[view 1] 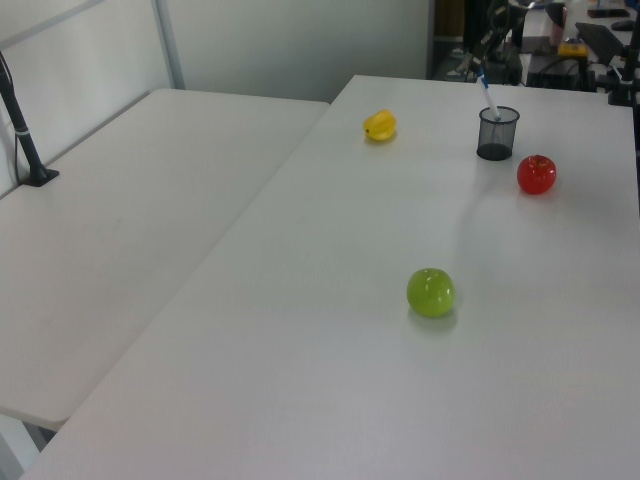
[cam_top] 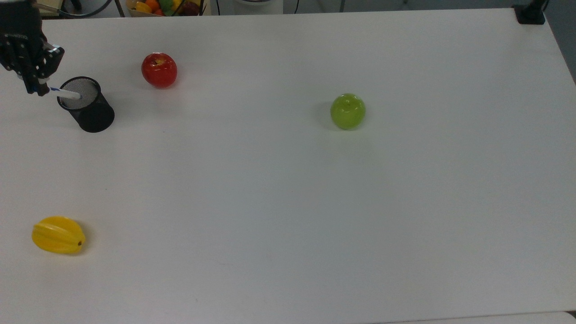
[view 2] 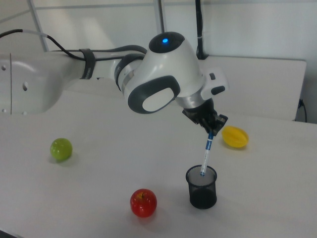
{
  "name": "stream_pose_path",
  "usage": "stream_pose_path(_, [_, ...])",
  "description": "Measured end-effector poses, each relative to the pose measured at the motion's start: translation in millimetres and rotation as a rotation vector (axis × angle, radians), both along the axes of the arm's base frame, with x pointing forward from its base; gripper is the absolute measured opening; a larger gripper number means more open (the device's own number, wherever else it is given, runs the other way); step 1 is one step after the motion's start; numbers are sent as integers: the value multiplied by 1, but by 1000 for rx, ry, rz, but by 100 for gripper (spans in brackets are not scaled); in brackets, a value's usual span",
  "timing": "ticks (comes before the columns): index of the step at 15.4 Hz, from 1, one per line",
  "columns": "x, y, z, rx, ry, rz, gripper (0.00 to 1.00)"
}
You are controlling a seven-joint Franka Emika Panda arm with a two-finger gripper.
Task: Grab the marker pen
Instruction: 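Carry the marker toward the green apple and lower it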
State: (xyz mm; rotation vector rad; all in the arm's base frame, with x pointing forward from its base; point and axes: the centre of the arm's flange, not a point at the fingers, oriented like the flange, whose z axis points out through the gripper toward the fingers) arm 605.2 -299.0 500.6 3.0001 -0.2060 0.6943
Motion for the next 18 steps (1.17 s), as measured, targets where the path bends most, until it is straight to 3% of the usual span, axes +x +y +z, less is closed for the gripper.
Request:
stream_pose_path(3, [-5,6,37,0,-53,13,17])
stream_pose_path(7, [-14,35,60,89,-10,63,17])
stream_pose_path(10, [-6,82,61,179,76,71,17])
stream_pose_path(13, [6,144,57,224,190,79,17])
stream_pose_path(18, [18,238,29,210,344,96,17])
